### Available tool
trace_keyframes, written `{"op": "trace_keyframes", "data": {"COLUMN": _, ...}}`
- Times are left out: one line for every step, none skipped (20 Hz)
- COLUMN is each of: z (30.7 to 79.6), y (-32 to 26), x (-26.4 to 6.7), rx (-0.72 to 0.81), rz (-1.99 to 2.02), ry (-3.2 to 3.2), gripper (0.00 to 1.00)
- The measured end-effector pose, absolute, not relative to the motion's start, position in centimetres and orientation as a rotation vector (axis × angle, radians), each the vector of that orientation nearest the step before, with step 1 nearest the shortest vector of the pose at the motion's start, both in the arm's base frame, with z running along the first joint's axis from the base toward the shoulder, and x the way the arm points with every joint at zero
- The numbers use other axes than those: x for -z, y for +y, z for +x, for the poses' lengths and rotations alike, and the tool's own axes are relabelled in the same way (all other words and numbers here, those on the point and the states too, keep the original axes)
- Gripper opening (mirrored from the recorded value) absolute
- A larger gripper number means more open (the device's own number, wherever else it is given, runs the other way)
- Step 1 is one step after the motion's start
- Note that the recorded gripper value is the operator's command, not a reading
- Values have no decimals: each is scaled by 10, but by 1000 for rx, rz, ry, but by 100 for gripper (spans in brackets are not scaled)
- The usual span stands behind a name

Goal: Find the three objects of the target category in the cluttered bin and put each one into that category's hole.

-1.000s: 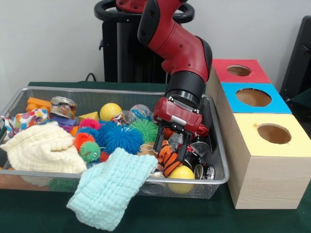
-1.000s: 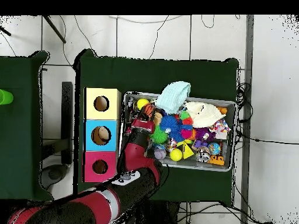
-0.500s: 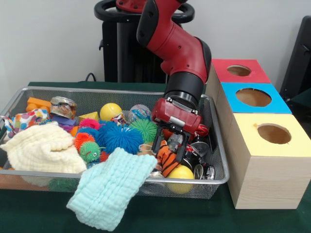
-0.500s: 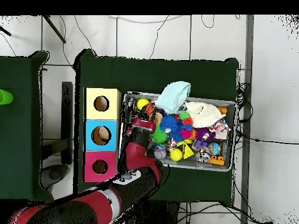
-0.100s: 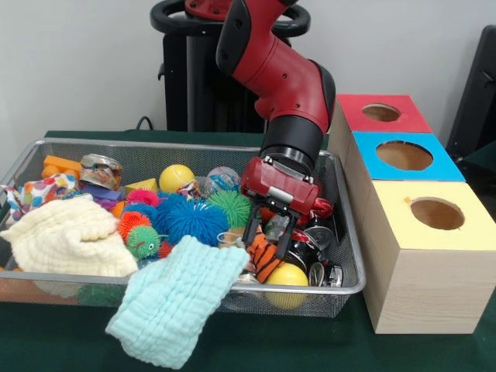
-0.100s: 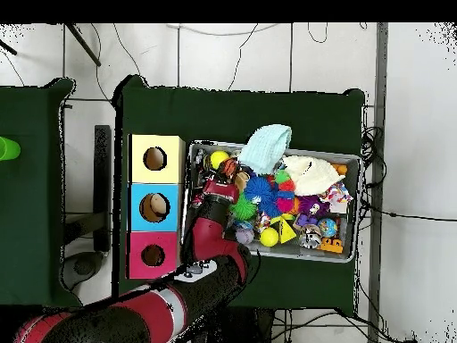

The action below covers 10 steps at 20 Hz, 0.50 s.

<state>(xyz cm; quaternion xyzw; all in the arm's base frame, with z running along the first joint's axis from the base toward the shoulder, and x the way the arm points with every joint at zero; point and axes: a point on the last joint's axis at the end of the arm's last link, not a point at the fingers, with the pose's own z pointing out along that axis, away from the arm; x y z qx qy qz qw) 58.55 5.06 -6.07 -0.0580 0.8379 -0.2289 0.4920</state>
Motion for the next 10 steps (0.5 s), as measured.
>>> {"op": "trace_keyframes", "data": {"z": 586, "y": 51, "x": 61, "rx": 555, "rz": -141, "ry": 2033, "gripper": 0}}
{"op": "trace_keyframes", "data": {"z": 586, "y": 51, "x": 61, "rx": 555, "rz": -141, "ry": 2032, "gripper": 0}}
{"op": "trace_keyframes", "data": {"z": 587, "y": 51, "x": 61, "rx": 554, "rz": -141, "ry": 2032, "gripper": 0}}
{"op": "trace_keyframes", "data": {"z": 587, "y": 51, "x": 61, "rx": 553, "rz": -142, "ry": 2031, "gripper": 0}}
{"op": "trace_keyframes", "data": {"z": 587, "y": 51, "x": 61, "rx": 553, "rz": -142, "ry": 2031, "gripper": 0}}
{"op": "trace_keyframes", "data": {"z": 587, "y": 51, "x": 61, "rx": 553, "rz": -142, "ry": 2030, "gripper": 0}}
{"op": "trace_keyframes", "data": {"z": 587, "y": 51, "x": 61, "rx": 553, "rz": -142, "ry": 2029, "gripper": 0}}
{"op": "trace_keyframes", "data": {"z": 588, "y": 51, "x": 61, "rx": 552, "rz": -142, "ry": 2028, "gripper": 0}}
{"op": "trace_keyframes", "data": {"z": 588, "y": 50, "x": 61, "rx": 552, "rz": -142, "ry": 2027, "gripper": 0}}
{"op": "trace_keyframes", "data": {"z": 588, "y": 50, "x": 61, "rx": 552, "rz": -142, "ry": 2027, "gripper": 0}}
